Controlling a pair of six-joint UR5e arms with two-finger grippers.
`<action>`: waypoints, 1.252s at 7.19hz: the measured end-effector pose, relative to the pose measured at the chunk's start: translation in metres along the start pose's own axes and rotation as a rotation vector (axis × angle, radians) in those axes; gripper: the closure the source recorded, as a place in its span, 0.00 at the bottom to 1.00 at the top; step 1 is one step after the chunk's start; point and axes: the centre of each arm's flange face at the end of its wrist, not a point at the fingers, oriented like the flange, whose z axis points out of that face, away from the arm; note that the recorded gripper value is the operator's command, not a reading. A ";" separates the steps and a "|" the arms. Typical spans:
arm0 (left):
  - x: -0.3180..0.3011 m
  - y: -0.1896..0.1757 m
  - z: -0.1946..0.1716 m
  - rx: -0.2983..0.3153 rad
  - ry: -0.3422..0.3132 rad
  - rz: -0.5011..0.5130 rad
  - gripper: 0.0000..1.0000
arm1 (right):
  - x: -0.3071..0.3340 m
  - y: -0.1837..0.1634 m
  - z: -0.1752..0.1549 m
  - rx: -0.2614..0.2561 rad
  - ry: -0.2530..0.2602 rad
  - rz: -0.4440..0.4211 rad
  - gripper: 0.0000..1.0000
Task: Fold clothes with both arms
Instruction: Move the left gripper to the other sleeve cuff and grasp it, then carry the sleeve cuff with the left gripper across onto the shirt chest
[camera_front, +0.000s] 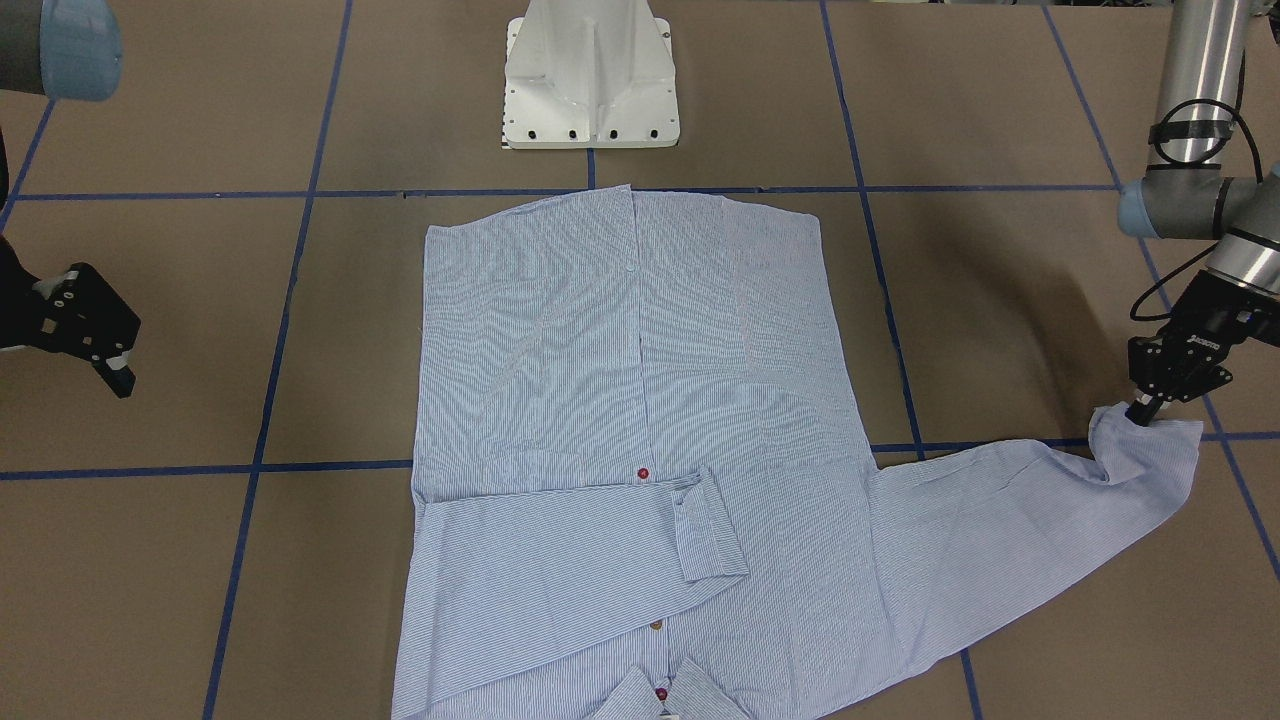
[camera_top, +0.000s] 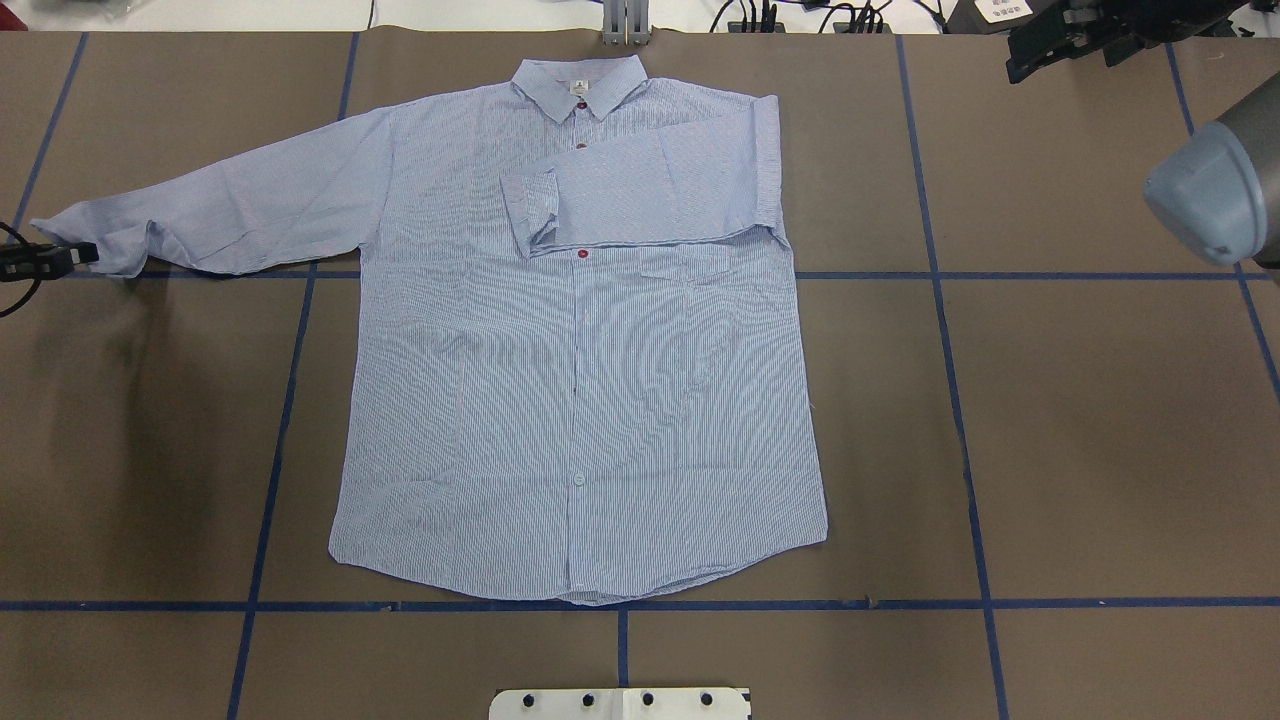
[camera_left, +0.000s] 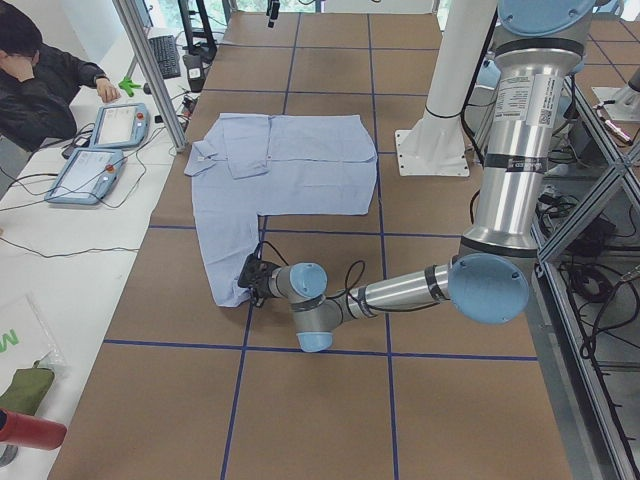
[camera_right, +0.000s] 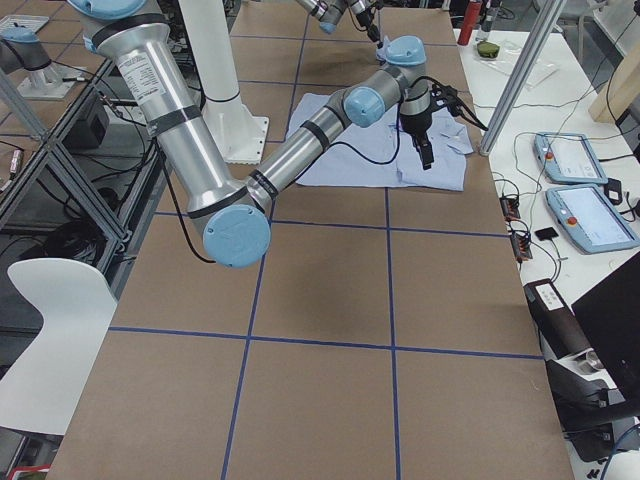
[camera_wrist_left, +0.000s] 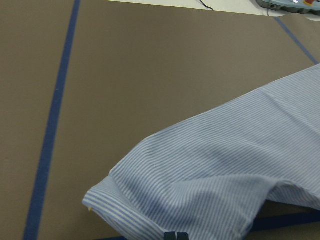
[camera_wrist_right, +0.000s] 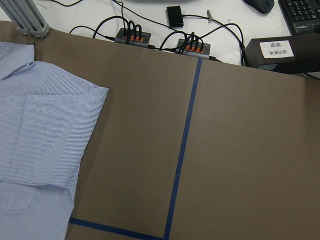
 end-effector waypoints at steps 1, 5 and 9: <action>0.031 -0.030 0.015 0.016 0.037 0.016 1.00 | -0.001 0.001 -0.001 0.002 -0.001 0.001 0.00; 0.265 -0.166 0.126 -0.094 0.067 0.022 1.00 | 0.001 0.003 -0.001 0.000 0.000 0.007 0.00; 0.506 -0.183 0.180 -0.180 0.092 -0.020 1.00 | 0.002 0.004 -0.001 -0.002 0.000 0.018 0.00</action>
